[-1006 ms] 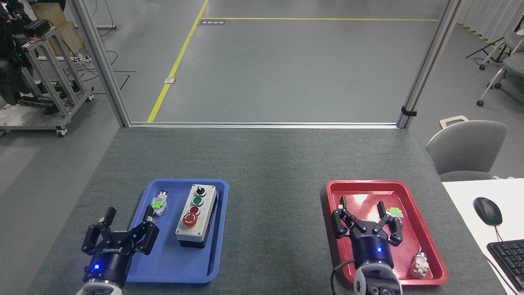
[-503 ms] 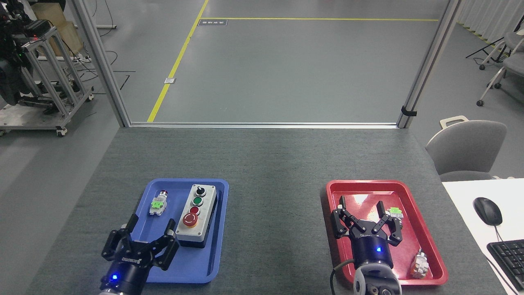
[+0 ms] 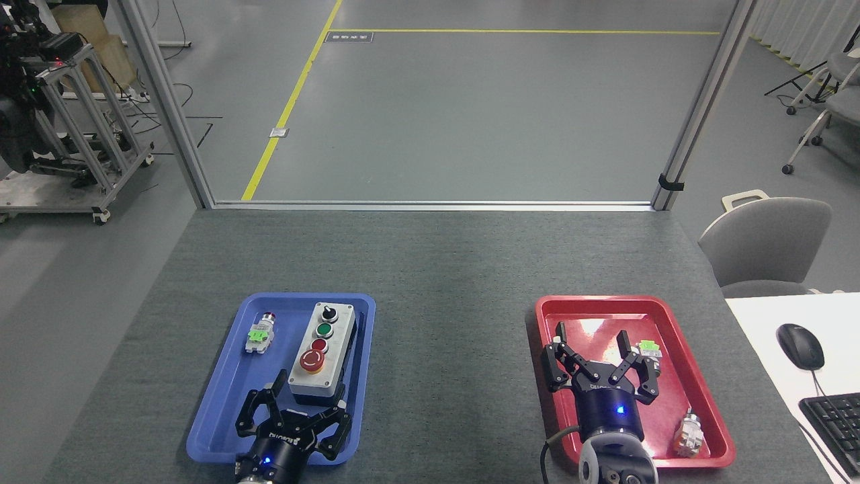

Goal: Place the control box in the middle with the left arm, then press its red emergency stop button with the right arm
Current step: 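Lower the left gripper around the grey control box in the blue tray, then close the left gripper on the control box and lift it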

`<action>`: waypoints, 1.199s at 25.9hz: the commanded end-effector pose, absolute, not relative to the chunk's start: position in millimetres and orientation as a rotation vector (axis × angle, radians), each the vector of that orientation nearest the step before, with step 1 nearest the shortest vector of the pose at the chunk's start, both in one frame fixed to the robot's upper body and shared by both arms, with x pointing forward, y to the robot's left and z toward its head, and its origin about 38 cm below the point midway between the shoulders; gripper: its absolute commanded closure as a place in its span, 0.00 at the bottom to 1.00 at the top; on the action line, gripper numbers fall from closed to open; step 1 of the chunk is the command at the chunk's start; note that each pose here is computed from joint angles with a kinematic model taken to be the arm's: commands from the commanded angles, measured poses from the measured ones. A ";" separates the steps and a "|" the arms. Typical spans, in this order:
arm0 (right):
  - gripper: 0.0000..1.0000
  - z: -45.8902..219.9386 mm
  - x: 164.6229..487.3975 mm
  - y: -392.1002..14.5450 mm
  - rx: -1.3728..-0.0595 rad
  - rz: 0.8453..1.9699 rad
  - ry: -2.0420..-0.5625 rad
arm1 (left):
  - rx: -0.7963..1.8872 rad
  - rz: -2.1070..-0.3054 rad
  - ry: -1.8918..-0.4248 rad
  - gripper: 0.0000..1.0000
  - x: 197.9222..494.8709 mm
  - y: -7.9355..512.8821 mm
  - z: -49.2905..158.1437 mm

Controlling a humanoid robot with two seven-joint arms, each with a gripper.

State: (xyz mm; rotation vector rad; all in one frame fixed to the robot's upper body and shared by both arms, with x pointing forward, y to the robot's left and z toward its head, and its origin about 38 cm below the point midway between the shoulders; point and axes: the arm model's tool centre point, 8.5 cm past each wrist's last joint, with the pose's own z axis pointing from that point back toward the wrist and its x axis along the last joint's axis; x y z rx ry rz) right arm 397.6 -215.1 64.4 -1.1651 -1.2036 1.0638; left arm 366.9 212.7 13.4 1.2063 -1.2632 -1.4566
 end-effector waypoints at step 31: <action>0.00 64.1 397.6 -215.0 -1.163 1.066 -1.202 | 1.128 -1.452 -1.104 0.01 433.3 200.8 -16.5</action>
